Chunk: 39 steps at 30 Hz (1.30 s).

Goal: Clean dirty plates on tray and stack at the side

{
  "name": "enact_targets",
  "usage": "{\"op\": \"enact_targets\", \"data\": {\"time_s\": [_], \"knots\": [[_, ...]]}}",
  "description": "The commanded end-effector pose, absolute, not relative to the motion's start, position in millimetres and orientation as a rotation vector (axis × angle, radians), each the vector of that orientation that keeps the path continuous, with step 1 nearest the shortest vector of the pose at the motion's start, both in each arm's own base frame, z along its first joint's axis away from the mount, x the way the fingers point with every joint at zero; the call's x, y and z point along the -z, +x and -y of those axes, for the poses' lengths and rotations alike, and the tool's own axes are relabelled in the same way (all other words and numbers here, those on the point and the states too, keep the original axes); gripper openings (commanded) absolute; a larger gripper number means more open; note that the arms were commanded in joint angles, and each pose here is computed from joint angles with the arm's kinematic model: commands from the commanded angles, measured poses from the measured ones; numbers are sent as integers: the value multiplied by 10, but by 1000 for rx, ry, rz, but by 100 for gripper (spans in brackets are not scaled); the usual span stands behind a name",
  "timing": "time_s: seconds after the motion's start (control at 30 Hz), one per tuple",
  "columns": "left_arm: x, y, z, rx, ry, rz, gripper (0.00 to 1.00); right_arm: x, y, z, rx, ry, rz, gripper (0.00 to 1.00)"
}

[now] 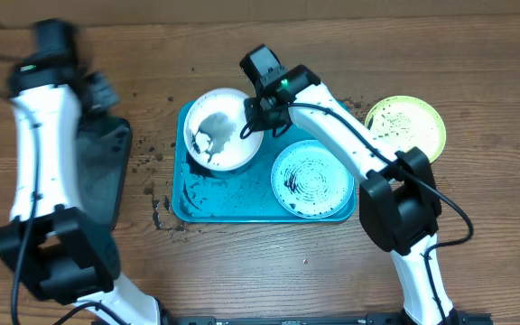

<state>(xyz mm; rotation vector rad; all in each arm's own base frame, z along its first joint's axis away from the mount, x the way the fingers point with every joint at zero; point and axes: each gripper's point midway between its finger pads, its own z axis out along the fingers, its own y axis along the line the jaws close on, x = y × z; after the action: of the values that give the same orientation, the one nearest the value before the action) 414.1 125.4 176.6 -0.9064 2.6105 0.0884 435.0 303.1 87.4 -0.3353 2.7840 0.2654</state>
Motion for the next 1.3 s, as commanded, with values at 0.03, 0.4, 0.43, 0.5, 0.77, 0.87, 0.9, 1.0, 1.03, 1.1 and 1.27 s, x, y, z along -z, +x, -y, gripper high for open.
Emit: {"op": "enact_targets", "data": {"time_s": [0.03, 0.4, 0.43, 0.5, 0.77, 0.87, 0.9, 1.0, 1.03, 1.1, 1.27], "knots": [[-1815, 3896, -1646, -74, -1081, -2579, 4, -1822, 4505, -3042, -81, -492, -2499, 4], [-1660, 3571, -2293, -111, -1319, -2517, 4, -2325, 4316, -3142, 589, -756, -2136, 4], [-1655, 3564, -2303, -101, -1325, -2516, 4, -2449, 4271, -3177, 692, -776, -2060, 4], [-1653, 3560, -2304, -103, -1326, -2517, 4, -2625, 4249, -3201, 778, -725, -1979, 4], [-1650, 3567, -2276, -97, -1320, -2524, 4, -3009, 4129, -3419, 946, -754, -1787, 4], [-1648, 3564, -2274, -97, -1321, -2525, 4, -3012, 4129, -3422, 948, -758, -1785, 4], [-1648, 3563, -2272, -96, -1321, -2526, 4, -3012, 4129, -3423, 947, -757, -1786, 4], [-1647, 3574, -2257, -80, -1319, -2527, 4, -3012, 4133, -3419, 938, -743, -1789, 4], [-1647, 3582, -2244, -68, -1317, -2527, 4, -3011, 4139, -3411, 929, -727, -1794, 4], [-1647, 3587, -2236, -60, -1316, -2527, 4, -3009, 4157, -3389, 915, -697, -1802, 4], [-1647, 3587, -2237, -60, -1316, -2527, 5, -2976, 4218, -3327, 897, -676, -1825, 4]]}}
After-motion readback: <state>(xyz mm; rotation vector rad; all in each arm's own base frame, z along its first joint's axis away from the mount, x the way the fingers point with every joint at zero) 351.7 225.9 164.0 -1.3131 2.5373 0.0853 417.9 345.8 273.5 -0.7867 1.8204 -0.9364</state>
